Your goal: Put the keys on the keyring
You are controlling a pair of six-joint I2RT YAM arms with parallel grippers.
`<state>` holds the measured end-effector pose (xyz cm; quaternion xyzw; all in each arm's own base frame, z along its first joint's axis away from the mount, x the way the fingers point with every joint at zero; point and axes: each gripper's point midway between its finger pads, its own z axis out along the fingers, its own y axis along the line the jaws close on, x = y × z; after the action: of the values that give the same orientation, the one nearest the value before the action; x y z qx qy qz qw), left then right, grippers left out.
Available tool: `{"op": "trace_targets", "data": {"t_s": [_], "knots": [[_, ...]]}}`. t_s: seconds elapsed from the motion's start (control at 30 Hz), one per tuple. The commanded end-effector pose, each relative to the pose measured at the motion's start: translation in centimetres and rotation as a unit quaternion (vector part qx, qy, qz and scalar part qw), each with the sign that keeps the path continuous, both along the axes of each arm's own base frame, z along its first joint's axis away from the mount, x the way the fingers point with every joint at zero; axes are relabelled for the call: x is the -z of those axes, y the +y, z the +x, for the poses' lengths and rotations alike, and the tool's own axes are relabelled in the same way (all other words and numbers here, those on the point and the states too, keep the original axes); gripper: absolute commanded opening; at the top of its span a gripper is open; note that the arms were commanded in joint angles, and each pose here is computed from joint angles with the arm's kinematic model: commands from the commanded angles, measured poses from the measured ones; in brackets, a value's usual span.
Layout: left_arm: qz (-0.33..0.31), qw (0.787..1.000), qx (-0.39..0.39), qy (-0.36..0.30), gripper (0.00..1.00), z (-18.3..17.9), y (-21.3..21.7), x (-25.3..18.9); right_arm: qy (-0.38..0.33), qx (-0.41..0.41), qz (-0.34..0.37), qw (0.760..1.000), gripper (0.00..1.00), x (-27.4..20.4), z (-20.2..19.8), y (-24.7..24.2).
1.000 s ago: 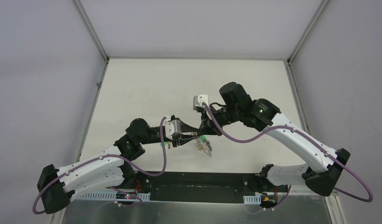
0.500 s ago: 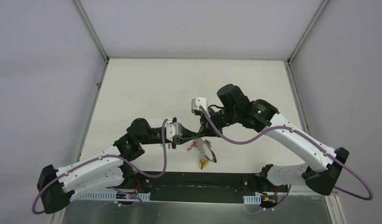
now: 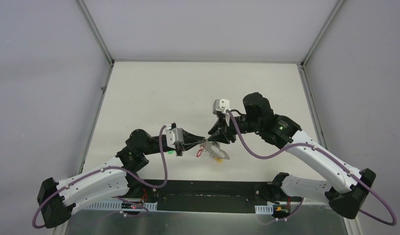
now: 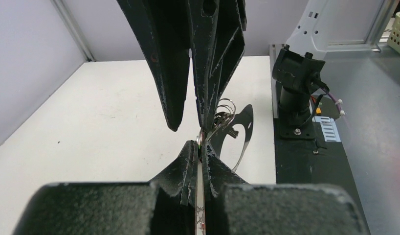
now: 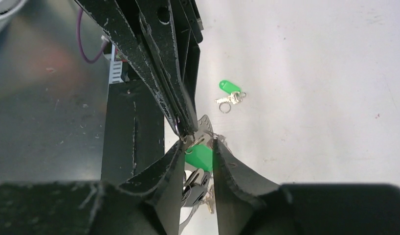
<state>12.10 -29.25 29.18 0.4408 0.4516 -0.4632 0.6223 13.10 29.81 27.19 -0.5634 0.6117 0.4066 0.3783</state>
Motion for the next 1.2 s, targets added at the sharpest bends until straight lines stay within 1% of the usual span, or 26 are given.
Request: {"op": "trace_targets", "data": {"t_s": [0.0,0.33,0.4,0.5,0.57,0.73,0.77,0.8,0.87,0.9,1.17], "knots": [[-0.076,0.997,-0.001,-0.035,0.0,-0.8,0.9,-4.3,-0.016,-0.032,0.078,0.996,0.29,-3.3,-0.3,1.3],[-0.084,0.996,-0.009,-0.035,0.0,-0.6,1.2,-4.6,0.001,-0.083,0.097,0.992,0.33,-3.4,-1.7,2.0],[-0.089,0.995,-0.01,-0.037,0.0,-0.6,1.2,-4.7,0.004,-0.082,0.095,0.992,0.32,-3.2,-1.6,2.1],[-0.093,0.995,-0.01,-0.039,0.0,-0.6,1.3,-4.9,0.007,-0.082,0.091,0.993,0.27,-2.8,-1.5,2.2],[-0.094,0.995,-0.009,-0.04,0.0,-0.6,1.3,-5.0,0.007,-0.075,0.086,0.993,0.26,-2.4,-1.2,2.2],[-0.096,0.994,-0.012,-0.041,0.0,-0.6,1.4,-5.2,0.003,-0.05,0.07,0.996,0.3,-1.5,-0.4,2.0],[-0.096,0.994,-0.012,-0.041,0.0,-0.6,1.5,-5.2,0.003,-0.048,0.069,0.996,0.28,-1.4,-0.3,2.0],[-0.096,0.995,-0.011,-0.041,0.0,-0.7,1.4,-5.2,0.002,-0.047,0.069,0.996,0.21,-1.4,-0.3,1.9],[-0.094,0.995,-0.012,-0.039,0.0,-0.6,1.4,-5.0,0.003,-0.047,0.07,0.996,0.02,-1.5,-0.3,1.9],[-0.094,0.995,-0.012,-0.039,0.0,-0.6,1.4,-5.0,0.003,-0.047,0.07,0.996,0.0,-1.5,-0.3,1.9],[-0.082,0.996,-0.026,-0.026,0.0,-0.2,1.6,-4.7,-0.003,-0.036,0.072,0.997,0.0,-1.7,-0.1,1.5]]}}
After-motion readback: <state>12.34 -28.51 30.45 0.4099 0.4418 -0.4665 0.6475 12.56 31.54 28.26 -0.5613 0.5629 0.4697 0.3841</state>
